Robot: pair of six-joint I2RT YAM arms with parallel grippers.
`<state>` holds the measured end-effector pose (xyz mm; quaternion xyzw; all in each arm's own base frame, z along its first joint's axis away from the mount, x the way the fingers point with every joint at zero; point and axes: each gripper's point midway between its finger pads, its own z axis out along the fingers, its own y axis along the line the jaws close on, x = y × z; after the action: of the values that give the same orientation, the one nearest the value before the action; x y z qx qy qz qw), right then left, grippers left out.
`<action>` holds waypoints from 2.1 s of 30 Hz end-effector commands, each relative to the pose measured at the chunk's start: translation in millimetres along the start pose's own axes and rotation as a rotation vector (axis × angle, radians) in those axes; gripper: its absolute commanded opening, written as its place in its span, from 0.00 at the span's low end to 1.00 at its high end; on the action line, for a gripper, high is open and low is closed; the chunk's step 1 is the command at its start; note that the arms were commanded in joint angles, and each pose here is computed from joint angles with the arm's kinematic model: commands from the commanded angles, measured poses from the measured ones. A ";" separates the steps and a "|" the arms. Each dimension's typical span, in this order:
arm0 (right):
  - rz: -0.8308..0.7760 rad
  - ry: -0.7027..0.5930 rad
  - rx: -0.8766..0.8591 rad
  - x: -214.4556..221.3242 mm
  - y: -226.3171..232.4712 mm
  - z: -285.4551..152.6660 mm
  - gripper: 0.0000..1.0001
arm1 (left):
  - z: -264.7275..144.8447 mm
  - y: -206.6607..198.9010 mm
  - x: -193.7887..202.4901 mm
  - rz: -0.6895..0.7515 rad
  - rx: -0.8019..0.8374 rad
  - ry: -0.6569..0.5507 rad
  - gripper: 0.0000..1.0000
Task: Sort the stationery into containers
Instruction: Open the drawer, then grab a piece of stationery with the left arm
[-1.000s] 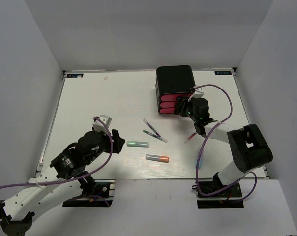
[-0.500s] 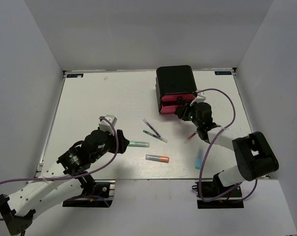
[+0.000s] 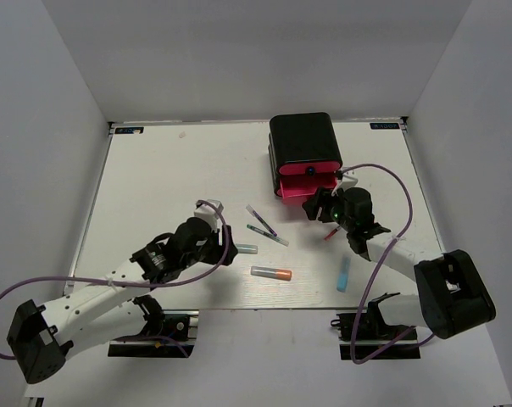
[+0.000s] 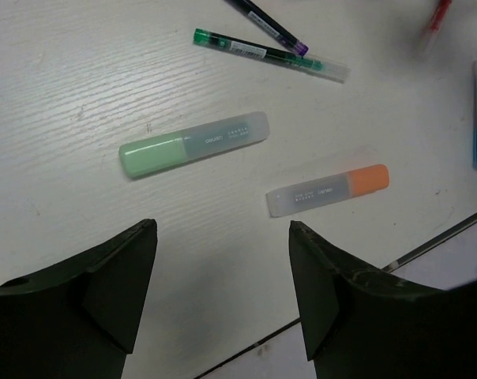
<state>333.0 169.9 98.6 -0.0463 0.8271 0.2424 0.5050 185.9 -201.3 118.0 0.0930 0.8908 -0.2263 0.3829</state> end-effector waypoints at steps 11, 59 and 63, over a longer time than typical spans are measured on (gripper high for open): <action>-0.118 0.151 -0.194 23.7 28.6 -29.6 0.72 | 17.3 -47.2 -27.9 0.698 0.287 0.009 0.80; -0.575 -0.055 -0.565 -25.6 82.9 -104.4 0.67 | 118.6 23.0 -50.6 0.022 -0.500 0.313 0.88; -0.574 -0.060 -0.556 -26.9 81.6 -105.0 0.67 | 120.1 23.3 -44.1 -0.219 -0.530 0.309 0.80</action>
<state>229.7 191.6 176.1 -0.4001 0.6863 0.3178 0.5176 310.8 -247.9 66.7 0.0767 0.9648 -0.0028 0.2515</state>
